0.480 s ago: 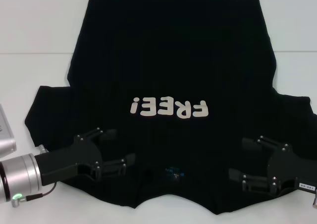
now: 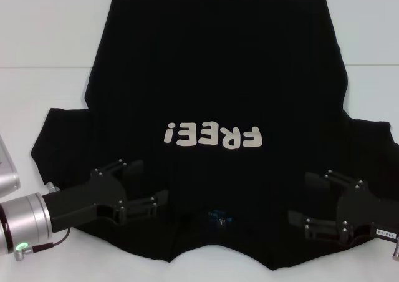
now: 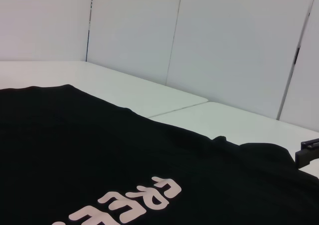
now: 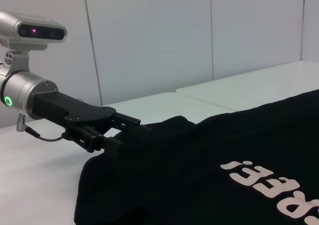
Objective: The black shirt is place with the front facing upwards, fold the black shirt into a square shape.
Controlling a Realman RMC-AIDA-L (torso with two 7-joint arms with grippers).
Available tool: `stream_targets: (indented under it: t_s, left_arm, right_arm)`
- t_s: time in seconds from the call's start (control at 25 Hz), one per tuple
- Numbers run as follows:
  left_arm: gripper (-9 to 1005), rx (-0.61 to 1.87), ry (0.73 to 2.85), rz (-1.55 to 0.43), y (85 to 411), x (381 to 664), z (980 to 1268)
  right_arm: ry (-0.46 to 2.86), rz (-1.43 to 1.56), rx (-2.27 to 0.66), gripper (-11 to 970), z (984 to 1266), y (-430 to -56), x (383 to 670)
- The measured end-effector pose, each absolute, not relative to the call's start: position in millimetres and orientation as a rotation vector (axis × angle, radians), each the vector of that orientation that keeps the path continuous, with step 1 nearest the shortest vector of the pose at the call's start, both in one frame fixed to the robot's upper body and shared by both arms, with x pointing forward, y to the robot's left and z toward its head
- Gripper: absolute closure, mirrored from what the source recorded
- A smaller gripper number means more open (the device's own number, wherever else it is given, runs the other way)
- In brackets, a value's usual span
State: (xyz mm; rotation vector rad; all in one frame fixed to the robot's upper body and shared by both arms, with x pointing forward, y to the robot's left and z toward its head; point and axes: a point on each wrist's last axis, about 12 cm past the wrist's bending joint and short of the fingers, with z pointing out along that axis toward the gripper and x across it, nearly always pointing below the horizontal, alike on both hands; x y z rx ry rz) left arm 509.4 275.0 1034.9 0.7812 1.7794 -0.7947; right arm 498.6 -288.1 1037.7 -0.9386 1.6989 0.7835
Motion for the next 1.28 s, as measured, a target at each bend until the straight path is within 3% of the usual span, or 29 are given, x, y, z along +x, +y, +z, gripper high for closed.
stream_targets:
  t_s: [0.16, 0.64, 0.84, 1.28]
  left_arm:
    - [89, 0.709, 1.807, -0.829, 277, 511, 1037]
    - [92, -0.145, 2.178, -1.221, 342, 539, 1075]
    - [93, -0.412, 2.256, -1.184, 371, 545, 1081]
    - [118, -0.569, 2.342, -1.044, 396, 547, 1078]
  right_arm:
    - [1.699, 0.783, -0.93, 39, 1038, -289, 499]
    - [1.708, 0.797, -0.911, 42, 1038, -289, 500]
    - [1.703, 0.8, -0.916, 43, 1039, -287, 502]
    - [1.7, 0.831, -0.918, 45, 1042, -281, 506]
